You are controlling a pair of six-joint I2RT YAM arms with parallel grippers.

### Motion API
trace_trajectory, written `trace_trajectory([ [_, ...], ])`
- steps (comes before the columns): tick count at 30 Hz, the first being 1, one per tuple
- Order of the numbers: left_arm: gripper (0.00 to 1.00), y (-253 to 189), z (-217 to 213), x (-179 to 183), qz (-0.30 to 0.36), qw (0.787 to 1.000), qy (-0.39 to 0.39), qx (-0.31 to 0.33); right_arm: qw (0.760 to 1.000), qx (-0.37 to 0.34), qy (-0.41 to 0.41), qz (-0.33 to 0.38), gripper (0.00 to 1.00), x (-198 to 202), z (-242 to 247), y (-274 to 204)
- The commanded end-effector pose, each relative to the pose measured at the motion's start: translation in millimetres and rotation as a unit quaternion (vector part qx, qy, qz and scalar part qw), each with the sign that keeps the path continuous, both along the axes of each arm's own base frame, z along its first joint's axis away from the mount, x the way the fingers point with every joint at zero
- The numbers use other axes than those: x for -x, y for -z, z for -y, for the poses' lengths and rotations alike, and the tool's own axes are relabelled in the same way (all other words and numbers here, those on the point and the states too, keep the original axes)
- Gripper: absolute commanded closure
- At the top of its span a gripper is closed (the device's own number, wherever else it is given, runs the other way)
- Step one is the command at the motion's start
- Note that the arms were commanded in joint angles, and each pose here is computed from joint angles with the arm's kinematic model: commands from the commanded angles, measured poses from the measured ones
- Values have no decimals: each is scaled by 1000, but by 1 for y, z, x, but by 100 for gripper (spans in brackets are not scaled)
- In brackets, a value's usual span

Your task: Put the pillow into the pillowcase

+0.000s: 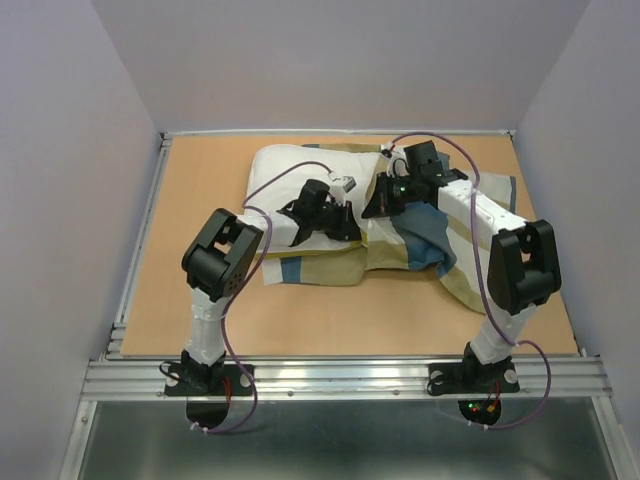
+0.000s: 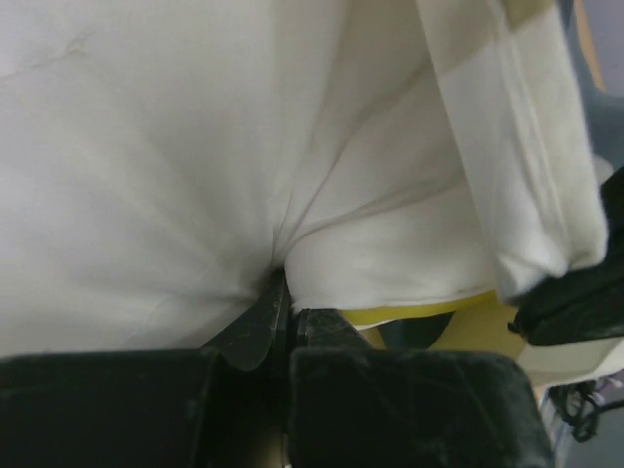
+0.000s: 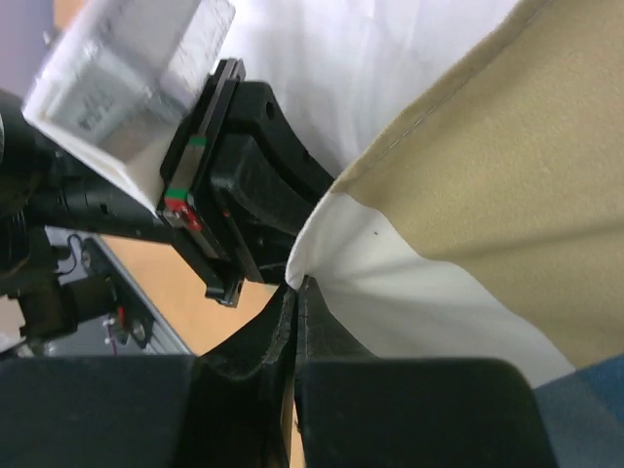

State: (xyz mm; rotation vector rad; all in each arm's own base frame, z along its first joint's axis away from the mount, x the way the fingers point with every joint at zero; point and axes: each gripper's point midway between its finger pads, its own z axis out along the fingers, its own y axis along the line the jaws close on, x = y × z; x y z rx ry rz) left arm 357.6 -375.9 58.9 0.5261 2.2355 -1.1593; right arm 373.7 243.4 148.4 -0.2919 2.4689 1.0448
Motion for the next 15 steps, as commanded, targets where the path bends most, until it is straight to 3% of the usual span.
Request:
trace_trajectory([
  [1, 100, -48, 9, 26, -16, 996, 16, 85, 994, -71, -56, -59, 99, 55, -11, -10],
  [5, 100, -59, -2, 56, -54, 993, 24, 99, 998, -24, -31, -53, 99, 55, 11, 15],
  [8, 70, -71, -16, 81, -69, 992, 43, 100, 999, 22, -20, -40, 99, 51, 28, 34],
  [9, 55, -87, -19, 88, -53, 991, 55, 105, 998, 39, -18, -43, 99, 53, 33, 41],
  [11, 40, -92, -30, 90, -51, 994, 54, 81, 998, 54, -26, -37, 98, 55, 38, 46],
  [15, 22, -137, -58, 45, 58, 996, 40, 56, 994, 73, -71, -29, 95, 71, 45, 56],
])
